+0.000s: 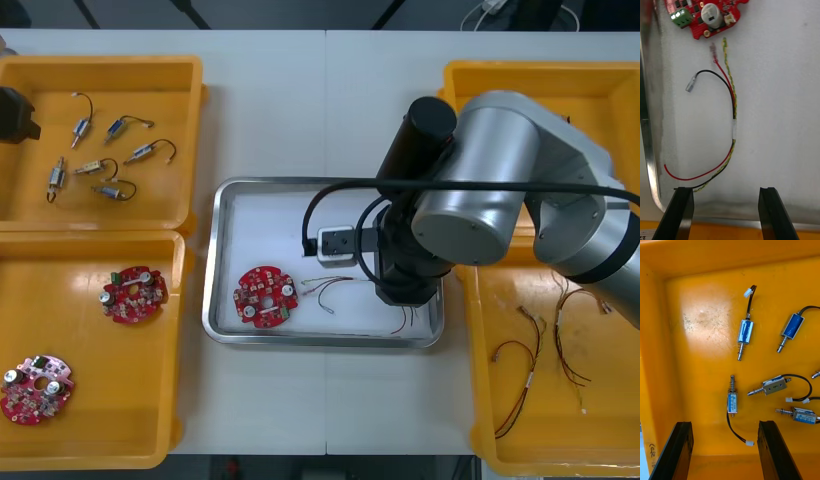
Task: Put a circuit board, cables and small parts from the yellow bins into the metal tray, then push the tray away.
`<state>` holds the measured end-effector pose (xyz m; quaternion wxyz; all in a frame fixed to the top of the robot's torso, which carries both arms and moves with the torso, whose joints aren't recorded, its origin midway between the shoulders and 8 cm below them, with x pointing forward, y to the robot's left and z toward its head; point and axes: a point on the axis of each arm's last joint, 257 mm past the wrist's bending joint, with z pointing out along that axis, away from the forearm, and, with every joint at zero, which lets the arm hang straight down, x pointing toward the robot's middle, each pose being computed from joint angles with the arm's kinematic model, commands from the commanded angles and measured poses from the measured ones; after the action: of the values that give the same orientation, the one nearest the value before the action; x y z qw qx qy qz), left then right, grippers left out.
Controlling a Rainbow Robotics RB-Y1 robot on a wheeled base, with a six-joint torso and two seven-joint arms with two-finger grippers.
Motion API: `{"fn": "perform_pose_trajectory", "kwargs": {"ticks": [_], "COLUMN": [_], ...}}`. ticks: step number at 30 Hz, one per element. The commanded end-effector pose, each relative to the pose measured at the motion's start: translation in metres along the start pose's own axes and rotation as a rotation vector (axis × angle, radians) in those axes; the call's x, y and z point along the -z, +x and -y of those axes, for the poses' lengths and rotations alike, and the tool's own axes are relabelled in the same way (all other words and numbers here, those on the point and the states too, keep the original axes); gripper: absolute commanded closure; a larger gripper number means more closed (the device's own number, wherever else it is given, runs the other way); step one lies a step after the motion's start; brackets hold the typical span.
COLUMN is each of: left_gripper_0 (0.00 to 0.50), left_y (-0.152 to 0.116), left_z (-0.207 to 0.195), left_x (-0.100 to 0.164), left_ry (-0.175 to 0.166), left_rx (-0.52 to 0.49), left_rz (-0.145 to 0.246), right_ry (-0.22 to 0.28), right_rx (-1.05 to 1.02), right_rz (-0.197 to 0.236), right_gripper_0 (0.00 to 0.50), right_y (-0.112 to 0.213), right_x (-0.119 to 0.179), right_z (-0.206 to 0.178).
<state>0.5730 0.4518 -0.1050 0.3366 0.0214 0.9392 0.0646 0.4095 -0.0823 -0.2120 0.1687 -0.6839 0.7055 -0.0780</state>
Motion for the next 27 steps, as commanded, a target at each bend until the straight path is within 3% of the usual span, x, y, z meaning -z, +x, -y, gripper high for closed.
{"fn": "perform_pose_trajectory", "kwargs": {"ticks": [1, 3, 8, 13, 18, 27], "left_gripper_0": [0.0, 0.0, 0.0, 0.0, 0.0, 0.0], "left_y": [-0.02, -0.019, -0.015, -0.006, 0.004, 0.013], "left_z": [0.004, 0.005, 0.002, 0.004, 0.005, 0.007], "left_x": [-0.003, -0.011, -0.027, -0.033, -0.041, -0.056], "left_ry": [0.004, 0.011, -0.007, -0.008, -0.016, -0.026], "left_rx": [0.011, 0.019, 0.0, -0.007, -0.033, -0.069], "left_rz": [0.044, 0.053, 0.065, 0.044, 0.019, 0.021], "right_ry": [0.076, 0.089, 0.105, 0.127, 0.139, 0.179], "right_rx": [-0.117, -0.215, -0.445, -0.681, -0.954, -1.174], "right_rz": [0.038, 0.035, 0.022, -0.002, 0.008, 0.016], "right_gripper_0": [0.0, 0.0, 0.0, 0.0, 0.0, 0.0], "right_y": [-0.004, 0.005, 0.033, 0.066, 0.103, 0.161], "right_x": [0.04, 0.053, 0.077, 0.091, 0.101, 0.115], "right_z": [0.024, 0.031, 0.047, 0.058, 0.065, 0.073]}}
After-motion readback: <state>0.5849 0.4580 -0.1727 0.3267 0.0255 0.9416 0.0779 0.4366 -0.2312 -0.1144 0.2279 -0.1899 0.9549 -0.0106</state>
